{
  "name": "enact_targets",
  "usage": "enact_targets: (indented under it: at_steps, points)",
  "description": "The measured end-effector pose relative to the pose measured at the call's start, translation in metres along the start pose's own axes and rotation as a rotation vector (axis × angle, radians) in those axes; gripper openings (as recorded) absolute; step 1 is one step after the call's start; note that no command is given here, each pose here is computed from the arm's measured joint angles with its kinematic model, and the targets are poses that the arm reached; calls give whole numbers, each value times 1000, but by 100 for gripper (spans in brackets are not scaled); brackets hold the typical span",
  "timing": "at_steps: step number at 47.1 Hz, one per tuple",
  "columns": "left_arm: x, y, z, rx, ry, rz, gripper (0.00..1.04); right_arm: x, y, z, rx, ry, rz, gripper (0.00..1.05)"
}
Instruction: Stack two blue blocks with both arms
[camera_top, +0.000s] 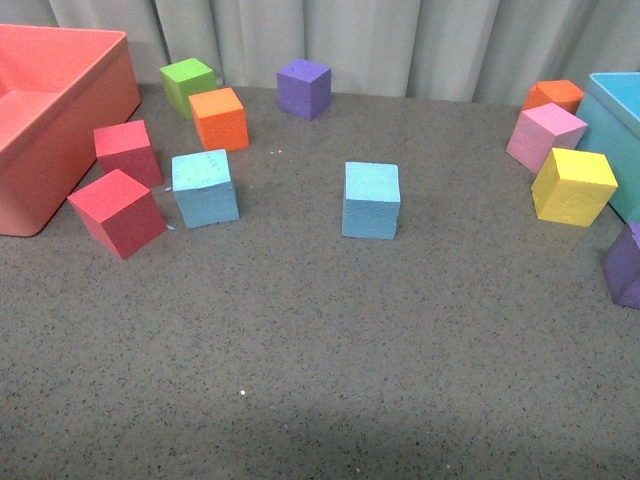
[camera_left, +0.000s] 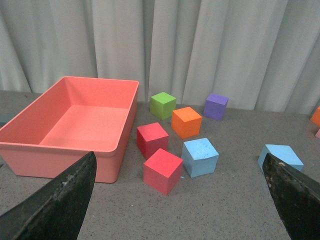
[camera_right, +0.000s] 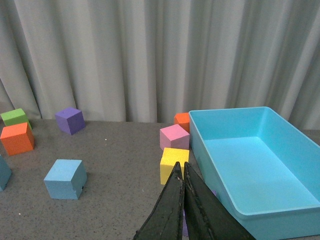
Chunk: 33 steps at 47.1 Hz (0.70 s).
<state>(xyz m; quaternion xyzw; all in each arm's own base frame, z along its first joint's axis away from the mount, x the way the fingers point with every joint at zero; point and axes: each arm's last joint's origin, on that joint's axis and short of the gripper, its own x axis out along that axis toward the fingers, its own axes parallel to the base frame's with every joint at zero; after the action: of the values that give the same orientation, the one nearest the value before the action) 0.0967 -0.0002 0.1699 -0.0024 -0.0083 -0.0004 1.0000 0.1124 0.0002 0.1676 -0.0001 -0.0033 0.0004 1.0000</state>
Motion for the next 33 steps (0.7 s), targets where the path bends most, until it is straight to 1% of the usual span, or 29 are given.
enact_targets:
  at_steps: [15, 18, 21, 28, 33]
  points:
    - [0, 0, 0, 0, 0, 0, 98, -6, 0, -1, 0, 2, 0, 1]
    - [0, 0, 0, 0, 0, 0, 98, -11, 0, -5, 0, 36, 3, 1]
    - [0, 0, 0, 0, 0, 0, 98, -15, 0, -3, 0, 4, 3, 1]
    - [0, 0, 0, 0, 0, 0, 98, -15, 0, -3, -1, 7, 3, 1]
    - [0, 0, 0, 0, 0, 0, 98, -15, 0, -3, 0, 6, 3, 22]
